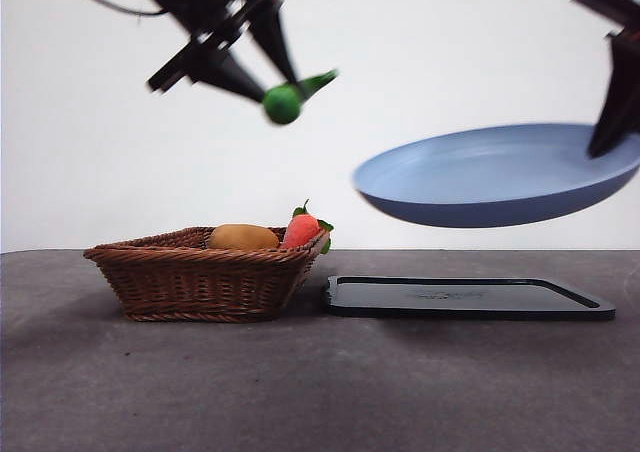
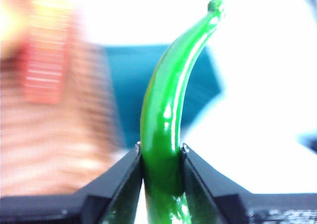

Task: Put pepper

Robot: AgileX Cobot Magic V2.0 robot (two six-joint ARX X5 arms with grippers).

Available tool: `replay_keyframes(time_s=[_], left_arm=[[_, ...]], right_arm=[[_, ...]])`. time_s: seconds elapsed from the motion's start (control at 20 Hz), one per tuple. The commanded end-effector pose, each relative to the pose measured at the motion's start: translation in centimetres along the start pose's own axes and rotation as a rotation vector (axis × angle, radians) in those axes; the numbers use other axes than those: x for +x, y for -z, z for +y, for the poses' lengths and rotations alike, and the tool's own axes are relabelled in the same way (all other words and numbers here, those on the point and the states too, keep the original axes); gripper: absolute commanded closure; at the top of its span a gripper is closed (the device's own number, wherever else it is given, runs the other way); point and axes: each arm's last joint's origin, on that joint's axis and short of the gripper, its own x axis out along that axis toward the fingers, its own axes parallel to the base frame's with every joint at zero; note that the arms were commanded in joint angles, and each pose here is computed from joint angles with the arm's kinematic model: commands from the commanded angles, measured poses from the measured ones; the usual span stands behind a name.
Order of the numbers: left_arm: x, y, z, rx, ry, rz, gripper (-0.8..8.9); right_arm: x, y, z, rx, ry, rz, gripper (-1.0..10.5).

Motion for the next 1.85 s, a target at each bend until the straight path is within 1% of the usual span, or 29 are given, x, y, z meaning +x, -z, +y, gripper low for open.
replay_keyframes(time_s=[0.05, 0.1, 0.2, 0.35, 0.45, 0.5, 0.65, 0.7, 0.8, 0.85, 1.05, 1.15, 1.2, 1.45, 1.55, 1.65, 1.75, 1.85], left_arm=[[1.3, 0.9, -1.7, 0.084, 0.029, 0.059, 7.16], [1.7, 1.5, -2.3, 0.124, 0.023, 0.080, 7.16], [2.7, 2.9, -3.6, 0.215, -0.028, 0.129, 7.16], [4.4, 4.4, -4.3, 0.324, -0.129, 0.170, 7.16], [5.4, 5.1, -4.5, 0.370, -0.153, 0.208, 7.16], [5.6, 5.2, -4.4, 0.375, -0.174, 0.215, 7.16], [6.3, 5.6, -4.0, 0.394, -0.189, 0.254, 7.11], [6.3, 5.7, -4.0, 0.396, -0.193, 0.258, 6.96], [6.3, 5.6, -4.0, 0.396, -0.192, 0.255, 6.27], [6.3, 5.6, -4.0, 0.395, -0.192, 0.256, 6.08], [6.3, 5.7, -4.1, 0.397, -0.183, 0.260, 6.02], [5.9, 5.6, -4.3, 0.398, -0.175, 0.252, 5.47], [5.5, 5.6, -4.5, 0.399, -0.163, 0.250, 5.36], [2.2, 5.0, -5.6, 0.409, -0.125, 0.185, 5.36], [0.1, 4.8, -6.1, 0.434, -0.111, 0.153, 5.36], [-2.4, 4.6, -6.7, 0.444, -0.095, 0.108, 5.36], [-4.9, 4.5, -7.3, 0.453, -0.072, 0.047, 5.36], [-7.5, 4.5, -7.8, 0.464, -0.048, -0.018, 5.36]], right_arm=[[1.5, -0.9, 0.6, 0.036, -0.061, 0.005, 9.4], [2.2, -1.0, 0.9, 0.041, -0.072, 0.013, 9.4], [3.1, -1.0, 1.5, 0.048, -0.088, 0.032, 9.4], [3.5, -0.8, 2.7, 0.026, -0.116, 0.046, 9.4], [3.7, -0.7, 3.2, 0.023, -0.127, 0.050, 9.4], [3.7, -0.7, 3.3, 0.022, -0.130, 0.053, 9.4], [3.8, -0.6, 3.7, 0.020, -0.138, 0.059, 9.4], [3.8, -0.6, 3.7, 0.020, -0.138, 0.059, 9.4], [3.8, -0.6, 3.7, 0.020, -0.138, 0.059, 9.4], [3.8, -0.6, 3.7, 0.021, -0.137, 0.059, 9.4], [3.8, -0.6, 3.7, 0.021, -0.137, 0.060, 9.4], [3.8, -0.6, 3.7, 0.025, -0.136, 0.061, 9.4], [3.8, -0.6, 3.7, 0.028, -0.136, 0.061, 9.4], [3.8, -0.6, 3.6, 0.030, -0.127, 0.057, 9.4], [3.6, -0.8, 3.0, 0.044, -0.115, 0.037, 9.4], [3.5, -1.4, 2.0, 0.086, -0.099, -0.003, 9.4], [3.8, -1.9, 0.3, 0.131, -0.070, -0.022, 9.4], [4.6, -2.3, -1.5, 0.184, -0.034, -0.007, 9.4]])
